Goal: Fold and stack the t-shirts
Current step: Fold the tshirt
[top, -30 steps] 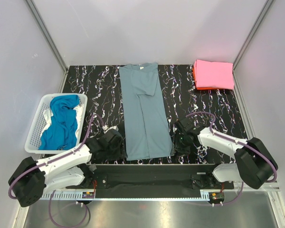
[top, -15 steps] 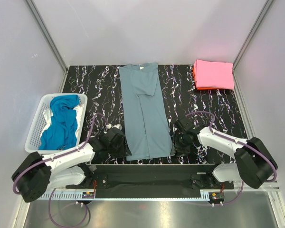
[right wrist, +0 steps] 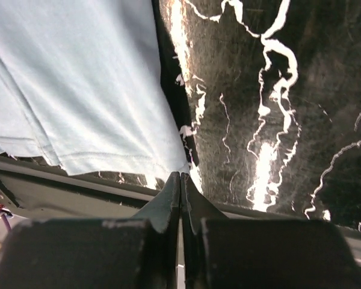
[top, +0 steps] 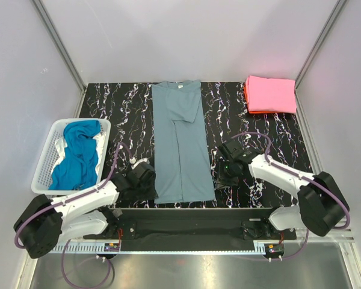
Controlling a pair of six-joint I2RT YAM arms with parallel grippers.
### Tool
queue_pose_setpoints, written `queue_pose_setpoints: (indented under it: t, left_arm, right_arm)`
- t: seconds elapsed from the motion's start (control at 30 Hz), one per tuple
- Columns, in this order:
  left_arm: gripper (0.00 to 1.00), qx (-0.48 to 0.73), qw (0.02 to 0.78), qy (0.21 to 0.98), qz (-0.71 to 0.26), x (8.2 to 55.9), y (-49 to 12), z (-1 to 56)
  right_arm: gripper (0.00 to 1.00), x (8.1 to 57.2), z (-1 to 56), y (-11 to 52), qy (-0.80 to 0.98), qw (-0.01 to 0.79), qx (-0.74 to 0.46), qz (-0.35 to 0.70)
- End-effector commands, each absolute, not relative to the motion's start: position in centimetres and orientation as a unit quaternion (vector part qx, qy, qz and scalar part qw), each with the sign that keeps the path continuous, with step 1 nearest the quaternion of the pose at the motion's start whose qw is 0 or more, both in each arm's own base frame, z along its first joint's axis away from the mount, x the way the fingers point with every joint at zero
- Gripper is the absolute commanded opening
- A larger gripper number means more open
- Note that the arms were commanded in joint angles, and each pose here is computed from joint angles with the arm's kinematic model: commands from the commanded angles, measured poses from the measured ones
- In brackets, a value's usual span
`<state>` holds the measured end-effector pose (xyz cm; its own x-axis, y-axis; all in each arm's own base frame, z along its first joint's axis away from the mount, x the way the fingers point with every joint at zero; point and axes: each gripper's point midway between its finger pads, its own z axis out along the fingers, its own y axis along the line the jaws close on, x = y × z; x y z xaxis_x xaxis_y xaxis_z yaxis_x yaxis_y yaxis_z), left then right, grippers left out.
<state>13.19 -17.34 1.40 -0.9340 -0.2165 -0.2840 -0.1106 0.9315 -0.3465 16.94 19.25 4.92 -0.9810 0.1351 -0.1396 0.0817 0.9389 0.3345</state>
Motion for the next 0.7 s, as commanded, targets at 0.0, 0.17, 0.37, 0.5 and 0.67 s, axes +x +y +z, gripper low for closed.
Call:
queue_pose_setpoints:
  t: [0.0, 0.17, 0.37, 0.5, 0.67]
  left_arm:
    - [0.28, -0.081, 0.161, 0.978, -0.107, 12.8, -14.9, 1.2]
    - [0.52, -0.077, 0.159, 0.976, -0.124, 12.9, -15.7, 2.0]
    - [0.57, -0.070, 0.165, 0.977, -0.117, 13.3, -15.6, 2.4]
    - [0.58, -0.065, 0.158, 0.979, -0.111, 13.2, -15.6, 1.7]
    - [0.58, -0.061, 0.147, 0.978, -0.132, 12.7, -16.3, 1.3]
  right_arm:
    - [0.02, 16.9, 4.2, 20.2, 0.980, 0.069, 0.052, 0.182]
    - [0.03, 15.7, 3.3, 22.0, 0.968, 0.043, 0.057, 0.242]
    - [0.03, 14.3, 0.9, 19.9, 0.978, 0.027, 0.067, 0.197]
    - [0.04, 14.0, 0.9, 20.2, 0.976, 0.023, 0.066, 0.208]
    - [0.21, 14.5, 2.6, 20.0, 0.975, 0.044, 0.065, 0.208]
